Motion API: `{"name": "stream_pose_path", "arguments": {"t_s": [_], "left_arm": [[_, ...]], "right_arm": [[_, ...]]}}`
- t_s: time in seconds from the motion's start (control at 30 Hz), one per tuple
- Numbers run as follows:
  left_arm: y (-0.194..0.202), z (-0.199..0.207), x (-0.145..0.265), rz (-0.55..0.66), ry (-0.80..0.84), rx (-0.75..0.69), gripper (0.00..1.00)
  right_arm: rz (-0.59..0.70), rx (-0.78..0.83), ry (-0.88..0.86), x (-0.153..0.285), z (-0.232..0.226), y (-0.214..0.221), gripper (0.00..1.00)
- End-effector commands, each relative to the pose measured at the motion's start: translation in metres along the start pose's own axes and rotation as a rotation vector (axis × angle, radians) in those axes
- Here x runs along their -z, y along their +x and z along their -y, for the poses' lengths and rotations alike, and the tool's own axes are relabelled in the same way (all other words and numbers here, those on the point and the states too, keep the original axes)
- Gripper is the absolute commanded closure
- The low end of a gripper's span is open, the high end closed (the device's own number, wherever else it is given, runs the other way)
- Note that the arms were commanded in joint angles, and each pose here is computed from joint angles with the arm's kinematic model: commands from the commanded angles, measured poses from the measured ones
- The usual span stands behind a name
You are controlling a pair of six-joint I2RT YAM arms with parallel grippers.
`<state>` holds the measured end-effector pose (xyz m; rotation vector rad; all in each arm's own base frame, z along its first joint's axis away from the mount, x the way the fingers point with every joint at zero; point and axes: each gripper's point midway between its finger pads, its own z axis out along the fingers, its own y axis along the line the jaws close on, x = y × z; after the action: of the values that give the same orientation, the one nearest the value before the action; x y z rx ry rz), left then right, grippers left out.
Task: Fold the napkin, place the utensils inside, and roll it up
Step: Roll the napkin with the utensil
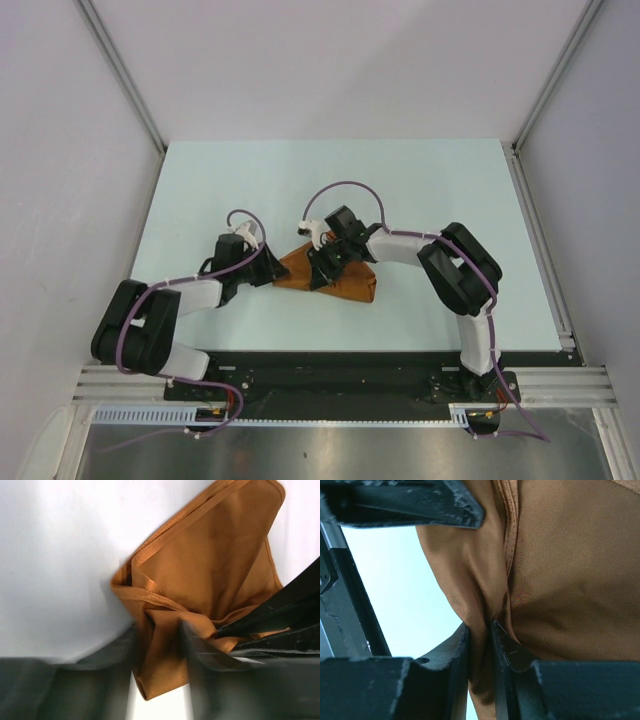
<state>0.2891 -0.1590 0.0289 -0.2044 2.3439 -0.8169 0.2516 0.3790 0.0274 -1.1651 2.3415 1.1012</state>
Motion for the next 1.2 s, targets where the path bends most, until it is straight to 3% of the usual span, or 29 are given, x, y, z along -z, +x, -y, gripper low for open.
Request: {"name": "stream_pose_path", "arguments": {"t_s": [0.0,0.1,0.17,0.27,0.43,0.47,0.67,1.17], "left_arm": [[-0.005,0.012,-0.007,0.001,0.071,0.009,0.72],[-0.004,0.01,-0.007,-0.008,0.056,0.009,1.0],[-0.003,0.004,-0.007,-0.022,0.024,0.004,1.0],[0.0,0.001,-0.008,-0.064,-0.001,-0.007,1.0],[0.0,-0.002,-0.012,-0.101,-0.019,-0.012,1.0],[0.0,-0.002,-0.012,-0.107,-0.021,-0.011,1.0],[-0.003,0.001,-0.013,-0.115,-0.019,-0.015,1.0],[-0.006,0.006,-0.015,-0.131,-0.003,-0.019,1.0]], "right_arm": [[-0.16,-0.127,-0.02,-0.005,-0.005,0.048,0.75],[-0.129,-0.111,-0.006,0.001,-0.006,0.038,0.65],[-0.093,-0.09,0.015,0.01,-0.01,0.024,0.5],[-0.053,-0.05,0.059,0.02,-0.016,0.009,0.39],[0.063,0.1,0.217,0.04,-0.03,-0.021,0.3],[0.105,0.154,0.314,0.044,-0.02,-0.03,0.27],[0.182,0.349,0.527,0.043,-0.015,-0.031,0.23],[0.09,0.412,0.498,0.007,0.006,-0.004,0.28]]}}
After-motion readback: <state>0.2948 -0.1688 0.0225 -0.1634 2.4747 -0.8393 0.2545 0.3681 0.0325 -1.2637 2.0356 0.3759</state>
